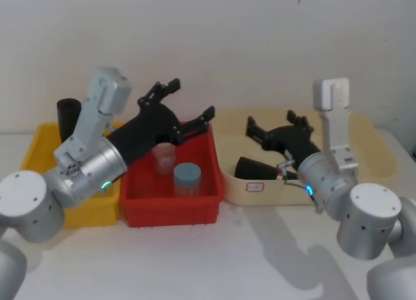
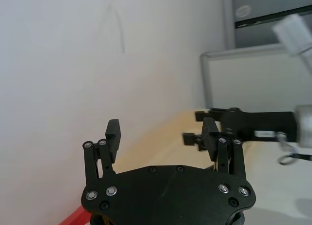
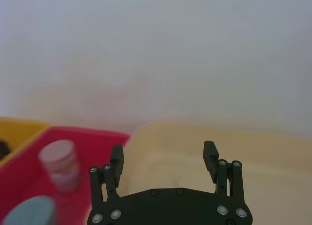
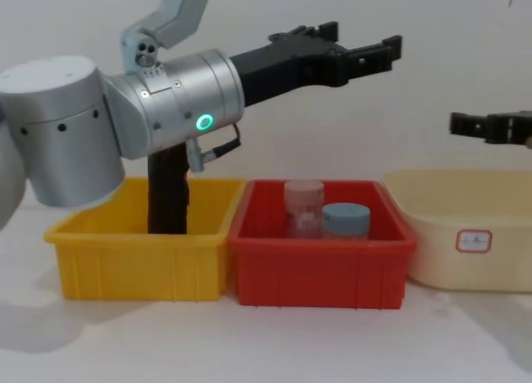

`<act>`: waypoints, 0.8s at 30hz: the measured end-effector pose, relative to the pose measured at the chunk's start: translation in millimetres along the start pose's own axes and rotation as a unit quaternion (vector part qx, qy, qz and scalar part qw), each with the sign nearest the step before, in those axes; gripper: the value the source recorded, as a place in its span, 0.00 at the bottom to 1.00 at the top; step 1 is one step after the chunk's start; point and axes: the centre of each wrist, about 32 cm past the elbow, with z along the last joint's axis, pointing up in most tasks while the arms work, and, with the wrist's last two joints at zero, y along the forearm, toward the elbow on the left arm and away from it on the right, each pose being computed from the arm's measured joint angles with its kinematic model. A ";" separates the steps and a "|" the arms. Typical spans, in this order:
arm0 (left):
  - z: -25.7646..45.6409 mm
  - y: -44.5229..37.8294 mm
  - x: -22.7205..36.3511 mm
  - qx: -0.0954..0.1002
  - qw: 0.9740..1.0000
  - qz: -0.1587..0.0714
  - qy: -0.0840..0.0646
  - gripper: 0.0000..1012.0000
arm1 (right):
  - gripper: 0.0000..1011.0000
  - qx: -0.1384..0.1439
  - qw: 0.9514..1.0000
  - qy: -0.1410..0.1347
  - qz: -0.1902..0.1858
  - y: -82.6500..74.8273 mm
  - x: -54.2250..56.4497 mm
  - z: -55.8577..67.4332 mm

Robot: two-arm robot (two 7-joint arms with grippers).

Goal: Pick up the garbage bag with the one hand and transfer it to the other hand.

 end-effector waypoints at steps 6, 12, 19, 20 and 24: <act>9.1 14.1 -9.0 0.009 0.999 0.046 -0.025 0.99 | 0.99 -0.005 0.999 0.002 0.039 -11.9 -16.9 -0.1; 16.9 28.1 -18.2 0.017 0.995 0.088 -0.047 0.99 | 0.99 -0.015 0.997 0.002 0.073 -22.2 -31.8 -3.2; 23.8 42.9 -27.3 0.025 0.988 0.133 -0.068 0.99 | 0.99 -0.026 0.995 0.001 0.101 -30.3 -43.5 -6.8; 24.8 45.5 -28.7 0.026 0.987 0.139 -0.070 0.99 | 0.99 -0.028 0.994 0.001 0.103 -31.2 -44.7 -7.4; 29.9 60.1 -36.6 0.033 0.980 0.178 -0.086 0.99 | 0.99 -0.033 0.993 0.001 0.115 -34.2 -49.6 -9.1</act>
